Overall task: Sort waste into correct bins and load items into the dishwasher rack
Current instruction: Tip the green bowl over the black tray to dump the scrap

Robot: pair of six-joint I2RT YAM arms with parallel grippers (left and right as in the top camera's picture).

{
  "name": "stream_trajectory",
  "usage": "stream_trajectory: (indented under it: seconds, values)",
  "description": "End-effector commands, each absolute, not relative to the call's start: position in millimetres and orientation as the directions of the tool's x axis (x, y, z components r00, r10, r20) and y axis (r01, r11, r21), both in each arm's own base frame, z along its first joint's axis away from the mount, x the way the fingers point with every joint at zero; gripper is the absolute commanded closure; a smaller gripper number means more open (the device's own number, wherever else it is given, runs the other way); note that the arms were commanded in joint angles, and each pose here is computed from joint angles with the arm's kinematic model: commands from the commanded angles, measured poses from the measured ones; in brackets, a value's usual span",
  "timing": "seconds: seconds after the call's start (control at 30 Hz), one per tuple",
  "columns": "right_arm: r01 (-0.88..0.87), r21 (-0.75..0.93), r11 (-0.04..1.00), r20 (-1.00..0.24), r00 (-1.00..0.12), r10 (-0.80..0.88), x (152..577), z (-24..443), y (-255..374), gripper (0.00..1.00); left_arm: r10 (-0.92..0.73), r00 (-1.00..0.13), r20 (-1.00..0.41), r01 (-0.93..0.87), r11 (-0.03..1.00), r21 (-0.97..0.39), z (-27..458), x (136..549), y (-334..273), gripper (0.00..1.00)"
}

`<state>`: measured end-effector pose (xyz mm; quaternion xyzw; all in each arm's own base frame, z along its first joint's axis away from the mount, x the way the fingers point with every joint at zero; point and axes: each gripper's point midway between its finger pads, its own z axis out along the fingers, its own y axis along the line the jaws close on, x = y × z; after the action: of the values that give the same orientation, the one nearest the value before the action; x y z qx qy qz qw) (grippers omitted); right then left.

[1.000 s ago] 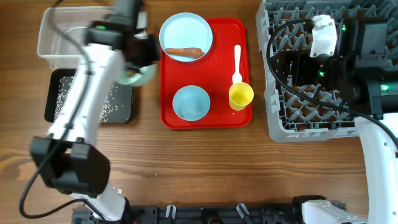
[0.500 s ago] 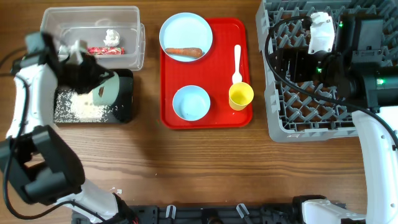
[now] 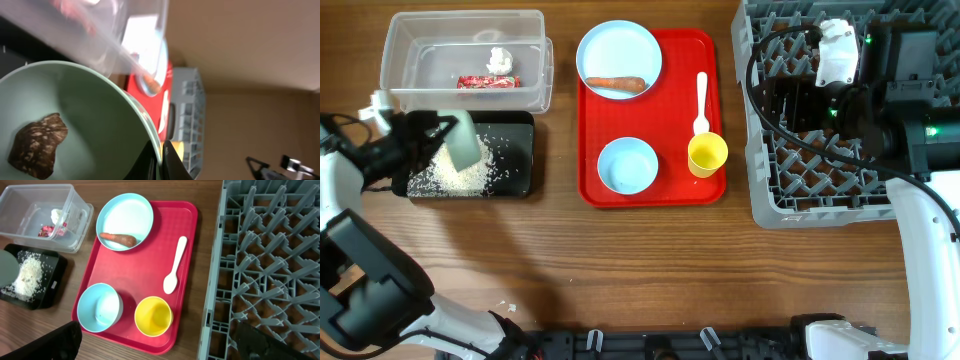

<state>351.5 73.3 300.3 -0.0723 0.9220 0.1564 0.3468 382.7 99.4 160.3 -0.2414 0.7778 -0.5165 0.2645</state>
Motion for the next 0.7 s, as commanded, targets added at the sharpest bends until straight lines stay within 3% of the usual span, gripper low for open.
stream_trajectory:
  seconds: [0.0, 0.2, 0.37, 0.67]
  values:
    - [-0.228, 0.23, 0.946, -0.673, -0.739, -0.014, 354.8, 305.4, 70.0, 0.0, -0.68, -0.719, -0.143, -0.025, 0.231, -0.973, 178.9, 377.7, 112.4, 0.96]
    - [-0.228, 0.23, 0.946, -0.673, -0.739, -0.014, 354.8, 305.4, 70.0, 0.0, -0.715, -0.698, -0.022, -0.1, 0.128, -0.987, 154.9, 376.1, 128.1, 0.96]
    - [-0.228, 0.23, 0.946, -0.673, -0.739, -0.015, 354.9, 305.2, 70.0, 0.0, -0.698, -0.711, 0.085, -0.077, -0.043, -0.996, 155.7, 377.2, 126.8, 0.96]
    - [-0.228, 0.23, 0.946, -0.673, -0.739, -0.014, 354.9, 305.2, 70.0, 0.0, -0.682, -0.726, 0.086, -0.08, -0.04, -0.996, 162.1, 379.8, 118.1, 0.96]
